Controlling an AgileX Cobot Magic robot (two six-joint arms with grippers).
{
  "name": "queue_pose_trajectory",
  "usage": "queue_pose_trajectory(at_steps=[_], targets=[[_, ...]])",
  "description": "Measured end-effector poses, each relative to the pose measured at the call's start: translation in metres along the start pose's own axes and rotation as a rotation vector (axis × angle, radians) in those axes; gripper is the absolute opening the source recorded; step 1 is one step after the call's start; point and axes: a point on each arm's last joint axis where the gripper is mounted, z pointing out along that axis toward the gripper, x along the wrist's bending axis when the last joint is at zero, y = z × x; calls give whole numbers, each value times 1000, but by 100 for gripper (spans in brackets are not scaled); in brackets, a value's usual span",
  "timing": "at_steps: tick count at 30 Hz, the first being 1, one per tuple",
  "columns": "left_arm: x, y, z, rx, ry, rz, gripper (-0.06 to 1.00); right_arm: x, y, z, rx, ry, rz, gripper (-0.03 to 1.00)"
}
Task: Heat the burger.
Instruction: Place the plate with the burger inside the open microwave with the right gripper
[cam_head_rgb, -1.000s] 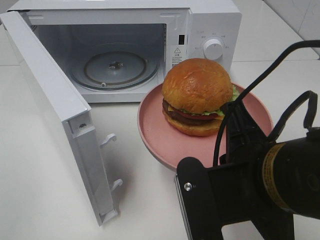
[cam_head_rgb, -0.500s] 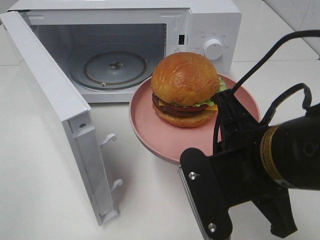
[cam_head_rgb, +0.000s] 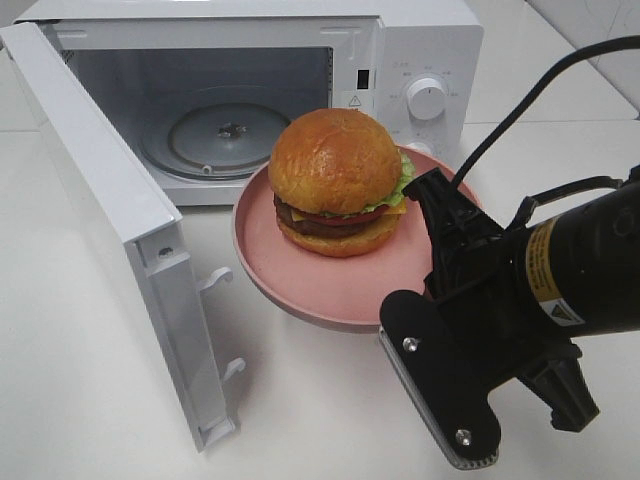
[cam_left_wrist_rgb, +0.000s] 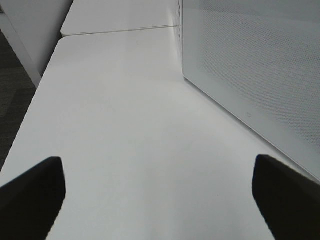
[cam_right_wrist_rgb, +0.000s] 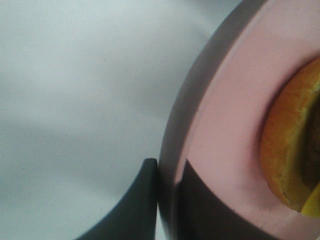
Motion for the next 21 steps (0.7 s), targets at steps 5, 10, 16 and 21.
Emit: queue_pose_trajectory(at_steps=[5,10,16,21], targets=[[0,0,0,0,0,0,93,1,-8,3,-16,19,-48,6],[0,0,0,0,0,0,93,2,-14,4,-33,35,-72,6],[0,0,0,0,0,0,93,1,-22,6,-63,28,-108,6],[0,0,0,0,0,0,93,-2,-30,7,-76,7,-105,6]])
